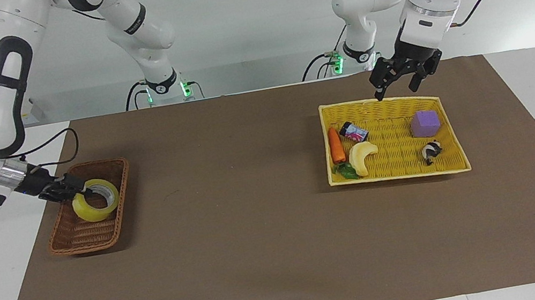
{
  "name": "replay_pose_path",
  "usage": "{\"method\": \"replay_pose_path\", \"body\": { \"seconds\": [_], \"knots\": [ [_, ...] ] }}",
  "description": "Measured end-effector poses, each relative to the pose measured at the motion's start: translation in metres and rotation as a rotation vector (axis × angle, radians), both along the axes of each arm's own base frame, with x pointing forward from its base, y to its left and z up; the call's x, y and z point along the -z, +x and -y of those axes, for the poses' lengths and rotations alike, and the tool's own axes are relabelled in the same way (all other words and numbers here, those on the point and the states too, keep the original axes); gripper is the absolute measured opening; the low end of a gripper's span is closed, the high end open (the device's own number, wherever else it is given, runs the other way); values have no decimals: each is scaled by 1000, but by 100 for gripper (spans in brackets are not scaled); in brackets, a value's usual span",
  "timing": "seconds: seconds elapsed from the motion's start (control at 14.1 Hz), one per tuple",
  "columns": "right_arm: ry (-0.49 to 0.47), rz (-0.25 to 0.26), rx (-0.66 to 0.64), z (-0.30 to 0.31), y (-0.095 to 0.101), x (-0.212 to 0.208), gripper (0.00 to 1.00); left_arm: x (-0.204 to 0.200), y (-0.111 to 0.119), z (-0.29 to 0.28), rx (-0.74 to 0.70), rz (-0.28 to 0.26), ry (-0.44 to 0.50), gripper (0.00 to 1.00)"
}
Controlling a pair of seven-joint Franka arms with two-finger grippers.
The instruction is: Move tape to another basket
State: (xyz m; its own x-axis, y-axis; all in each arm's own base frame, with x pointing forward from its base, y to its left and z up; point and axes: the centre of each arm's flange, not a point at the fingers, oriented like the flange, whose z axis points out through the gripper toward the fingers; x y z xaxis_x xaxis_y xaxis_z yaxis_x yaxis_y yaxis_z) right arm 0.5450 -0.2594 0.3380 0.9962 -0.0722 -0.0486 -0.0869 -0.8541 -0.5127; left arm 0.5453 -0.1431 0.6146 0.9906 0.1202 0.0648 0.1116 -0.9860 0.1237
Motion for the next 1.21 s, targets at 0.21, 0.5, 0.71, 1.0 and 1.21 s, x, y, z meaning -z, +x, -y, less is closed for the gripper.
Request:
{"method": "replay_pose_path", "body": {
  "seconds": [0.21,0.5,0.71,1.0,1.21],
  "knots": [
    [-13,17,-8,-2,6,-6,94,-4,4,-58,96,-12,16,100],
    [-146,56,-37,-29,40,-66,100,-15,-7,-121,208,-38,51,100],
    [-301,50,-24,-89,69,-124,100,-37,-15,-126,246,-62,116,100],
    [-450,29,30,-166,78,-163,100,-43,-18,-127,263,-69,129,100],
    [-501,-10,99,-229,70,-188,100,-43,-18,-140,241,-72,130,100]
  ]
}}
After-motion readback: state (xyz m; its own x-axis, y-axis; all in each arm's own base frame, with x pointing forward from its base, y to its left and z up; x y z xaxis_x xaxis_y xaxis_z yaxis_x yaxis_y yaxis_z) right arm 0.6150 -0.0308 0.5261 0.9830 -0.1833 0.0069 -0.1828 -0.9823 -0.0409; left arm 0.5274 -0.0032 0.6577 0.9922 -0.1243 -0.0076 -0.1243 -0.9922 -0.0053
